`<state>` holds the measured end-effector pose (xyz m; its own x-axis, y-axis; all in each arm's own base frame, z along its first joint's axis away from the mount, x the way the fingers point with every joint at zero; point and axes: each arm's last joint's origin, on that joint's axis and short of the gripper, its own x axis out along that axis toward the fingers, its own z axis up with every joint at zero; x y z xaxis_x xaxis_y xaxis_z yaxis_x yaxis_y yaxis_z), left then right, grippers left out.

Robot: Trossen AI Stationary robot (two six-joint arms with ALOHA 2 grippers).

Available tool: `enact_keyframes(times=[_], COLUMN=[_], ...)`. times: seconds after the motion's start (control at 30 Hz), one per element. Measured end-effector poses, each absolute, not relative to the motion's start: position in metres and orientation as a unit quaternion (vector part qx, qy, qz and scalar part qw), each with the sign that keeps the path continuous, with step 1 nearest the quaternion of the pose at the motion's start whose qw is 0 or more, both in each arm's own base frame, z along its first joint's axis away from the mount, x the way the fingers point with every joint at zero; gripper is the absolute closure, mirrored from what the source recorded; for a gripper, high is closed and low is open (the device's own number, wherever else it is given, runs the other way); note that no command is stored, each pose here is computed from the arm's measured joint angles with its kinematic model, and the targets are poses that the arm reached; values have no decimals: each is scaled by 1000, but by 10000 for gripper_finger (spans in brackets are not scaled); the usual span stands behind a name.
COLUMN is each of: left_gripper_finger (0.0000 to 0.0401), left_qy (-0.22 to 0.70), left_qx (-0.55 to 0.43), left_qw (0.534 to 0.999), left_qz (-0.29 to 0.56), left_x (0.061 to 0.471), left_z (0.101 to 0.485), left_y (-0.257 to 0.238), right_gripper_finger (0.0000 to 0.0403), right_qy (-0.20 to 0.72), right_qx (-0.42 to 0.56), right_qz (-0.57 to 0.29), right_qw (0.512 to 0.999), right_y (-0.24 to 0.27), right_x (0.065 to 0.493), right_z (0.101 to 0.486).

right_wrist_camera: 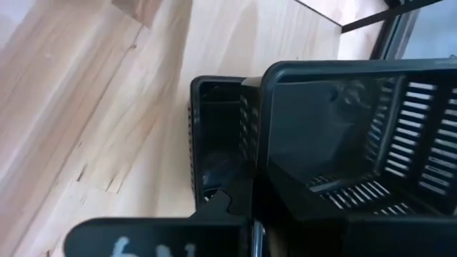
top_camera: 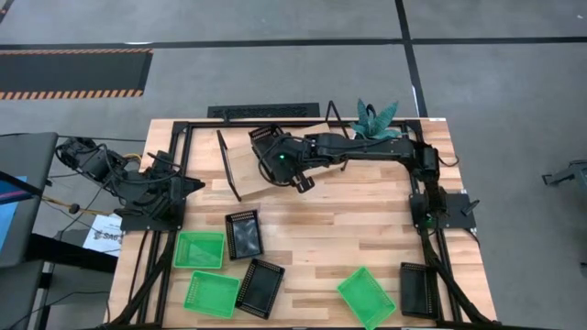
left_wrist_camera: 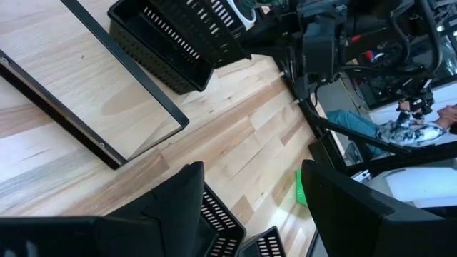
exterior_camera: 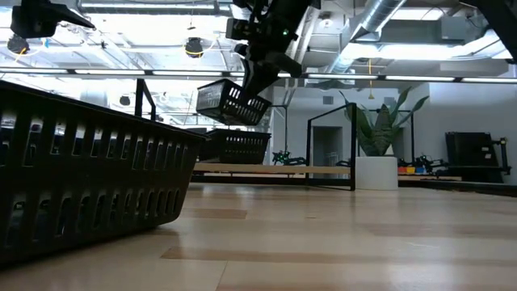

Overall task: Stack baskets on shelf by color
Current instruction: Stack the black basket on the black basket on the shelf

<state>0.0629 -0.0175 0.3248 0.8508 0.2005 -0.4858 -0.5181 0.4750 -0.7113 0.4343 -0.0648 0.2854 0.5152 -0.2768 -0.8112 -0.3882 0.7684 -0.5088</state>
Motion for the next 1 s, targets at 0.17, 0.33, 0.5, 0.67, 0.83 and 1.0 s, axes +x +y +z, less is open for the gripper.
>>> enact_keyframes(times=[0.17, 0.33, 0.5, 0.67, 0.83, 1.0], left_gripper_finger=[175, 175, 175, 175, 175, 175], left_qy=[170, 170, 171, 171, 170, 170], left_qx=[-466, -466, -466, -466, -466, -466], left_qw=[842, 842, 842, 842, 842, 842], left_qz=[214, 213, 213, 213, 213, 213], left_x=[63, 63, 63, 63, 63, 63], left_z=[325, 325, 325, 325, 325, 325], left_y=[-17, -17, -18, -17, -17, -17], right_gripper_finger=[346, 330, 320, 305, 281, 268], right_qy=[490, 490, 490, 488, 494, 497], right_qx=[-335, -328, -325, -324, -325, -328], right_qz=[37, 35, 31, 28, 12, 2], right_qw=[804, 807, 808, 810, 807, 803], right_y=[-67, -70, -73, -76, -77, -77], right_x=[434, 434, 433, 433, 433, 433], right_z=[285, 285, 286, 286, 286, 286])
